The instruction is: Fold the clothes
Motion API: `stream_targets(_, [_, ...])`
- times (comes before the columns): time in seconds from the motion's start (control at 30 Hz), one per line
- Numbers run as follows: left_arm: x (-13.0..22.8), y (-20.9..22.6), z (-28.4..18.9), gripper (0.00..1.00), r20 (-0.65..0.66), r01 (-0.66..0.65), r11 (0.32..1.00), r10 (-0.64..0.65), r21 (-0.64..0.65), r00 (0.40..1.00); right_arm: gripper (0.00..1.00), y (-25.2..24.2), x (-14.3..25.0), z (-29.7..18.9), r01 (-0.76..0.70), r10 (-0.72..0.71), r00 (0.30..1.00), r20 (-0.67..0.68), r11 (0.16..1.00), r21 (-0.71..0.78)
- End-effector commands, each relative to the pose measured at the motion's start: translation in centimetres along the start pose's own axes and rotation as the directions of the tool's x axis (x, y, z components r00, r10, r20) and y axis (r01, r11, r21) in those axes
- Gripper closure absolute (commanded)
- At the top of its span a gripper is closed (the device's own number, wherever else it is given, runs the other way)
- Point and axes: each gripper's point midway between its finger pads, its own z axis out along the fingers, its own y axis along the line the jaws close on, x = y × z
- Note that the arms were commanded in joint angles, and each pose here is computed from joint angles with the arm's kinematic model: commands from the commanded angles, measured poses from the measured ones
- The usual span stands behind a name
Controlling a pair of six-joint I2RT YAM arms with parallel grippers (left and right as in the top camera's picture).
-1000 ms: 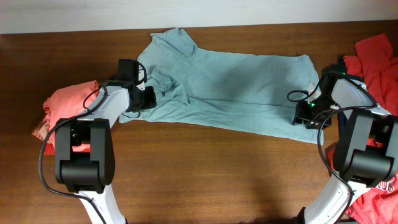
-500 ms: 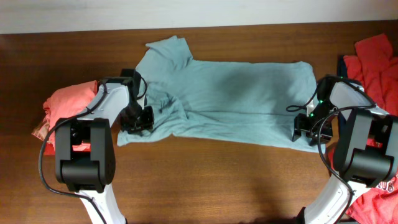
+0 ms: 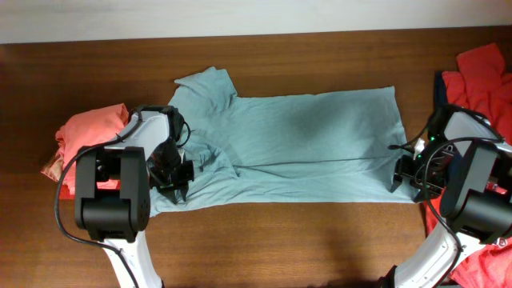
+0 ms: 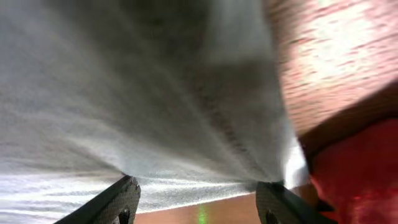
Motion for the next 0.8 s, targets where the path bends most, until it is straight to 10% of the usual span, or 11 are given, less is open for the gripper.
stream_targets(0.0, [-1.0,1.2,1.8,0.77,-0.003,0.007,0.998,-0.007,-0.070,1.000,0.34,0.0,0.0,0.6,-0.013,0.012,1.000,-0.012,1.000,-0.004])
stream_targets(0.77, [-2.6,0.8,0.9,0.77,0.059,0.007,0.999,-0.004,-0.054,0.998,0.38,3.6,-2.7,-9.5,0.159,-0.111,0.910,0.399,0.983,-0.088])
